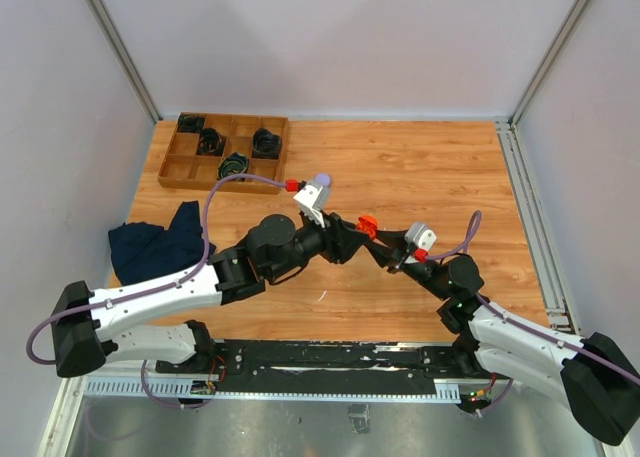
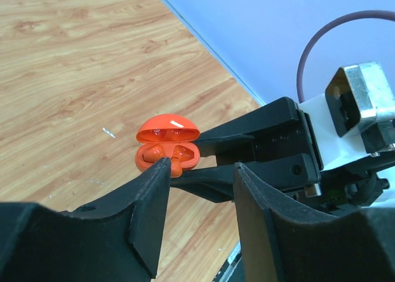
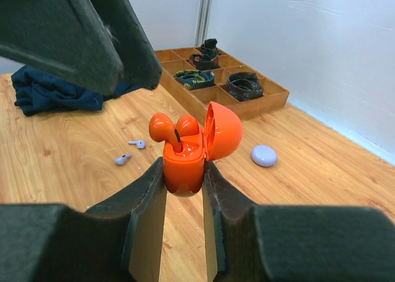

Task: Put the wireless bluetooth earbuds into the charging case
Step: Place the earbud in the charging case, then close the charging case, then place the charging case at the center of the board.

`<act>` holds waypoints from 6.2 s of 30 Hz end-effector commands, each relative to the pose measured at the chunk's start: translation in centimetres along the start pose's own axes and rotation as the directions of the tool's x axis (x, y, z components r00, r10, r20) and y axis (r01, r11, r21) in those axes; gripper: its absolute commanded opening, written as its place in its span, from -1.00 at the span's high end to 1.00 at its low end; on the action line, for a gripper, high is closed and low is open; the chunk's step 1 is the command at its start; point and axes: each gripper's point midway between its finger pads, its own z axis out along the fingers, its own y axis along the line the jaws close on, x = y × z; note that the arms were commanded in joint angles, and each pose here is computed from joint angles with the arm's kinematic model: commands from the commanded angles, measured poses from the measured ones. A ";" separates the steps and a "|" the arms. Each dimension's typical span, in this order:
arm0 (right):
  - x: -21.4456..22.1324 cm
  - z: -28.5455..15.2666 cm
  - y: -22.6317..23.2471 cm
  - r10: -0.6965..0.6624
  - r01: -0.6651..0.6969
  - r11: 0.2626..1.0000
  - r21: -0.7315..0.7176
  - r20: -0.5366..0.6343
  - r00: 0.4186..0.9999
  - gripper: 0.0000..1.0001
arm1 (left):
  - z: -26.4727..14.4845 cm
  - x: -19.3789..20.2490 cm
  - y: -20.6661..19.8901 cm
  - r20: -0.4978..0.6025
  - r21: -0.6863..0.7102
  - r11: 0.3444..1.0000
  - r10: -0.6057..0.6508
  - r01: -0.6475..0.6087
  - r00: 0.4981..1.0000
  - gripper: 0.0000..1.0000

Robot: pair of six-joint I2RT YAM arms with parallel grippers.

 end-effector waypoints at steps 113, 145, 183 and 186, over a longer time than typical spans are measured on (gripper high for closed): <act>-0.7 2.9 5.8 0.186 -0.200 0.904 -0.378 -0.073 0.980 0.81 | -2.4 2.1 5.9 -0.275 0.192 0.948 -0.196 0.254 0.941 -0.65; 0.5 2.1 7.5 0.233 -0.282 0.846 -0.452 -0.162 0.959 0.81 | -4.7 -0.1 0.8 -0.238 0.502 0.837 -0.110 0.219 0.965 -0.46; 17.7 -10.0 -1.1 0.683 -0.376 0.723 0.580 -0.685 0.255 0.56 | -10.4 -0.9 21.9 -0.269 -0.594 0.754 0.143 -0.280 0.953 -0.76; 18.3 -10.4 -1.9 0.700 -0.341 0.709 0.617 -0.671 0.243 0.40 | -11.5 -1.2 23.1 -0.263 -0.648 0.708 0.139 -0.281 0.955 -0.75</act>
